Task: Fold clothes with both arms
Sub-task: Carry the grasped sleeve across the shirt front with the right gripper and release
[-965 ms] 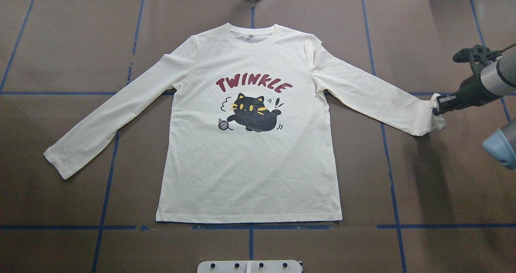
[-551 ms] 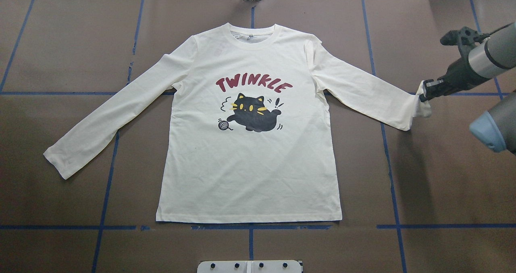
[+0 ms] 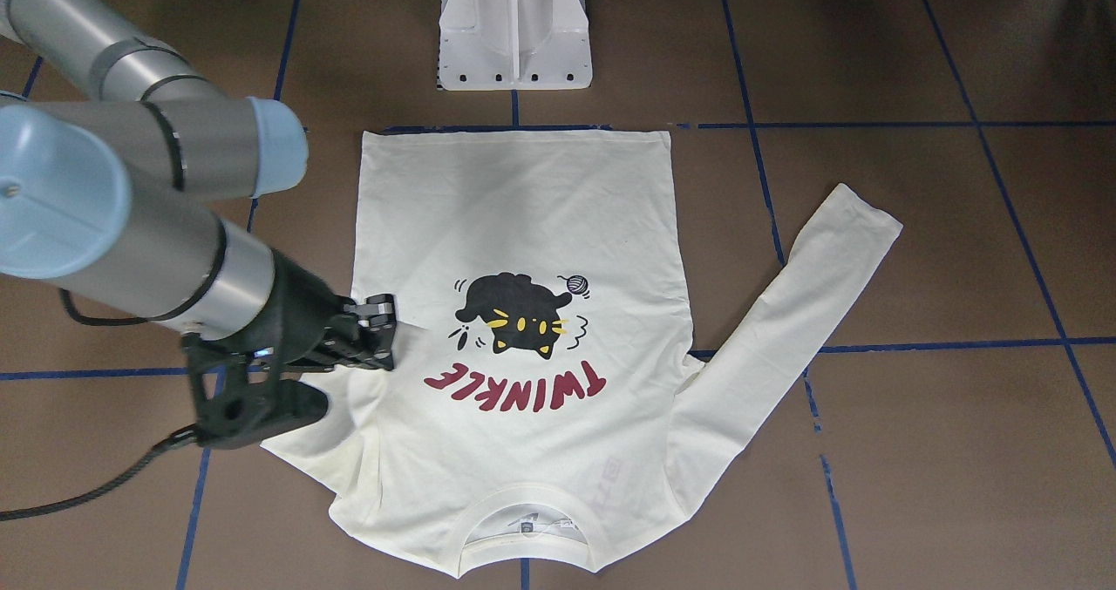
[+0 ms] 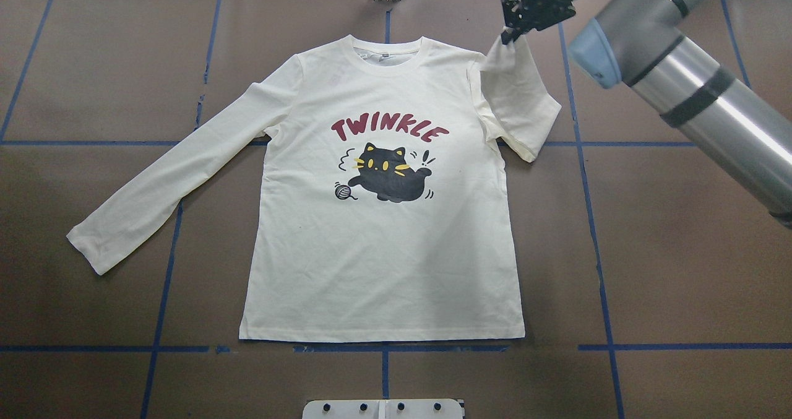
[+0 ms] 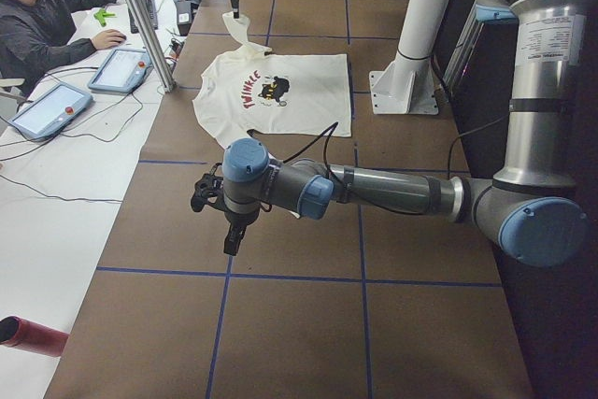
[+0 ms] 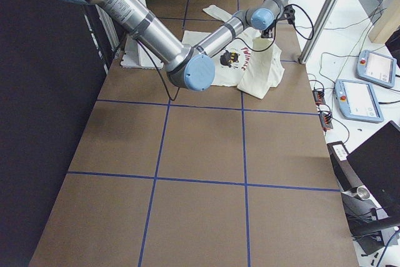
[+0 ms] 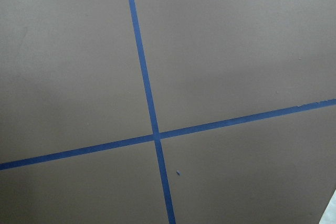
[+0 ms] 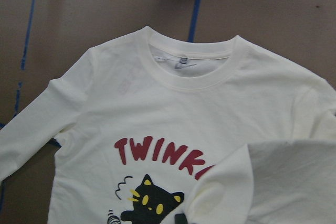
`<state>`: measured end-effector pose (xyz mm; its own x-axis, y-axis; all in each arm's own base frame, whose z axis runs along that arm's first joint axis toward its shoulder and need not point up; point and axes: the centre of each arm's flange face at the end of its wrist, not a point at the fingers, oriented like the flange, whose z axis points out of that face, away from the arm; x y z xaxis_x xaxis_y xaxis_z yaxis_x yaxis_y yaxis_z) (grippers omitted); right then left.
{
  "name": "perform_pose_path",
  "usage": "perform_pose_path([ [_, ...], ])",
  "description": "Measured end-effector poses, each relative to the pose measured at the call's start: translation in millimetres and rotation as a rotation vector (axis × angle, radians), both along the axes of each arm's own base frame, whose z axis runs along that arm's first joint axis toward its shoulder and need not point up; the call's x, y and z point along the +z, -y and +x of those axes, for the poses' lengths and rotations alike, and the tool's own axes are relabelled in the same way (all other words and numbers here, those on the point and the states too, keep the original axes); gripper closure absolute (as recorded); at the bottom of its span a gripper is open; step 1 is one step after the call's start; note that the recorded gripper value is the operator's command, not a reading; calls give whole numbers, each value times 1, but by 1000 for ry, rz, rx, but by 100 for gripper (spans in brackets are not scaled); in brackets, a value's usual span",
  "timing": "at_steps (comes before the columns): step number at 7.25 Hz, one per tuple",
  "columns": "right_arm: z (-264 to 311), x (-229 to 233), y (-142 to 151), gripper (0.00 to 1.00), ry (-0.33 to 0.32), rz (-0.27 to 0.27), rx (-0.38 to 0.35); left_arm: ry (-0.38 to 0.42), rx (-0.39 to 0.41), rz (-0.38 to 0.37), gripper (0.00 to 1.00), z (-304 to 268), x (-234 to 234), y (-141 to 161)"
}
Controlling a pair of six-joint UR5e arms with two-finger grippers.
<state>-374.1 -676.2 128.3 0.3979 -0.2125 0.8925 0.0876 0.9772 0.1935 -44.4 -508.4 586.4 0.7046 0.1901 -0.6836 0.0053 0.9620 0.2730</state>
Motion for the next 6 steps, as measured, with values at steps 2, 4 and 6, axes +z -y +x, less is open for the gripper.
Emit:
perform_pose_path([
  [2, -73, -50, -38, 100, 65, 79, -82, 0, 1, -4, 0, 0, 5, 4],
  [4, -128, -54, -73, 100, 71, 112, -112, 0, 0, -6, 0, 0, 9, 5],
  [6, -171, -47, -99, 100, 66, 159, -95, 0, 0, -8, 0, 0, 11, 5],
])
